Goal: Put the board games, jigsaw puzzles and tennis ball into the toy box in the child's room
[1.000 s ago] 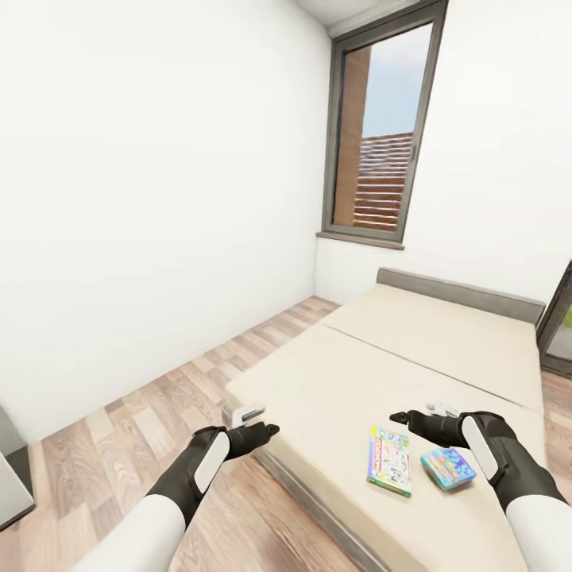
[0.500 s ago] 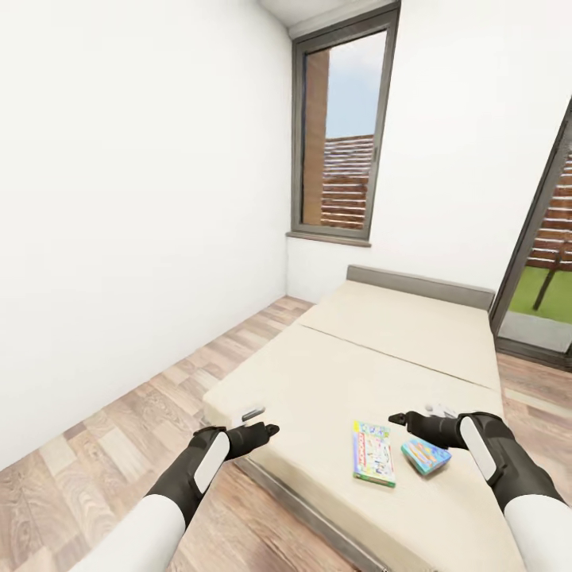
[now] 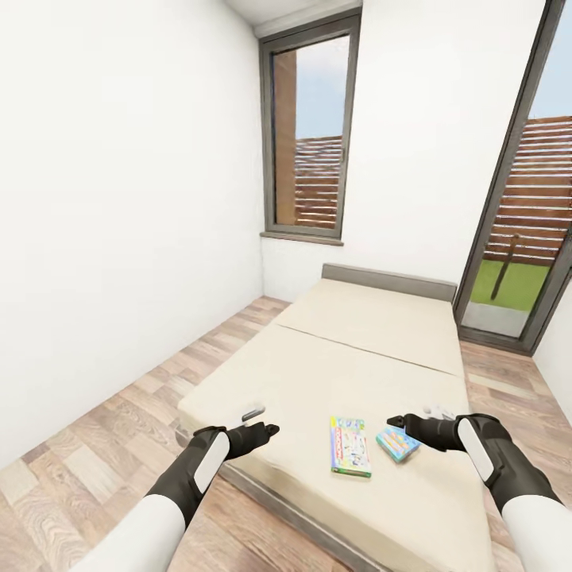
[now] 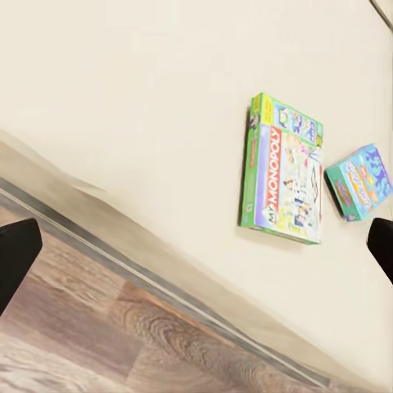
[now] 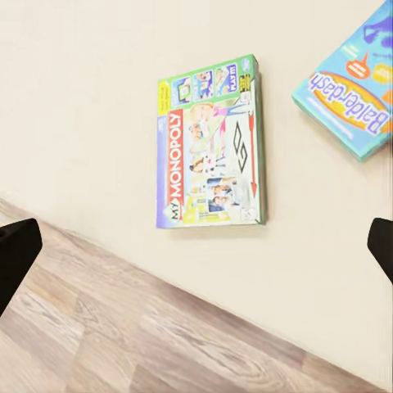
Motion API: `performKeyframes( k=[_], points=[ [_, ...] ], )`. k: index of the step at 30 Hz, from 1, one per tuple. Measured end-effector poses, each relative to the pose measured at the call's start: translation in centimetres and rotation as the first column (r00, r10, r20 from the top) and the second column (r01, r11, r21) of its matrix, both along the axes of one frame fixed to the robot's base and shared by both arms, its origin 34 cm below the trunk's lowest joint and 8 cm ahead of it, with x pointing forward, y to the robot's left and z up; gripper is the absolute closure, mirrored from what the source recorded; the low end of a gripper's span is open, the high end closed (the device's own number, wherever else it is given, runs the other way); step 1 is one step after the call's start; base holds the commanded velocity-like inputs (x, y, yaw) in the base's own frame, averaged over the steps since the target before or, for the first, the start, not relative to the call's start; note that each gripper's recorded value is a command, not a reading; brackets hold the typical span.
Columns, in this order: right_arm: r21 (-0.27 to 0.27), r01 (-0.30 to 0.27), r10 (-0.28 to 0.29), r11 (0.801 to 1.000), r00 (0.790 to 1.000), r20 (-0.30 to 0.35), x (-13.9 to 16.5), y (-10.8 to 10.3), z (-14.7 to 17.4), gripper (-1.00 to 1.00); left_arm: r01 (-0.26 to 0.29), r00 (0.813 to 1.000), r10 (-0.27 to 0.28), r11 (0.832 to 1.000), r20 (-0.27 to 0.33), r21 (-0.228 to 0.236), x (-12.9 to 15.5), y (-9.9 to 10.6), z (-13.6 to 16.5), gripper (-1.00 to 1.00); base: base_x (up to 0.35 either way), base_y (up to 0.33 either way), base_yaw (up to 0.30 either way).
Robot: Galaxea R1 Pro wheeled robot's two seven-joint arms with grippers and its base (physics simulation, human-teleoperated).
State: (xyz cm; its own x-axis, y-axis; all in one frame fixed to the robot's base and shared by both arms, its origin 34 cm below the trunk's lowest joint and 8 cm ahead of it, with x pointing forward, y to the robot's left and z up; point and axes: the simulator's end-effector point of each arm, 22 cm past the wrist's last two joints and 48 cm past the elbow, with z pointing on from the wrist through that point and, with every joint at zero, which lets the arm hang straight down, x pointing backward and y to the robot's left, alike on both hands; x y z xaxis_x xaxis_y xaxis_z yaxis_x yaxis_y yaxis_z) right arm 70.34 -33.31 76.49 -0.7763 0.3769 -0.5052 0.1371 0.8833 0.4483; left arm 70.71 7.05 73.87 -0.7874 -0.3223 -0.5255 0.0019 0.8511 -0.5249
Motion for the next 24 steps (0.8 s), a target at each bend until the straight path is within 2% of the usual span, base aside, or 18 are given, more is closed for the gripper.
performKeyframes(
  k=[12, 24],
  points=[
    [-0.019, 0.014, -0.014, 1.0, 1.0, -0.025, -0.4, -0.3, -0.8, -1.0, -0.001, 1.0, 0.001, 1.0, 0.001, 0.001, 0.0, 0.0, 0.0, -1.0, 0.021, 0.001, -0.037],
    [-0.005, 0.011, -0.012, 1.0, 0.993, -0.114, -1.8, 0.3, -2.8, -1.0, -0.001, 1.0, 0.001, 1.0, 0.0, 0.001, 0.0, 0.0, 0.0, -1.0, 0.024, 0.0, -0.007]
  ],
)
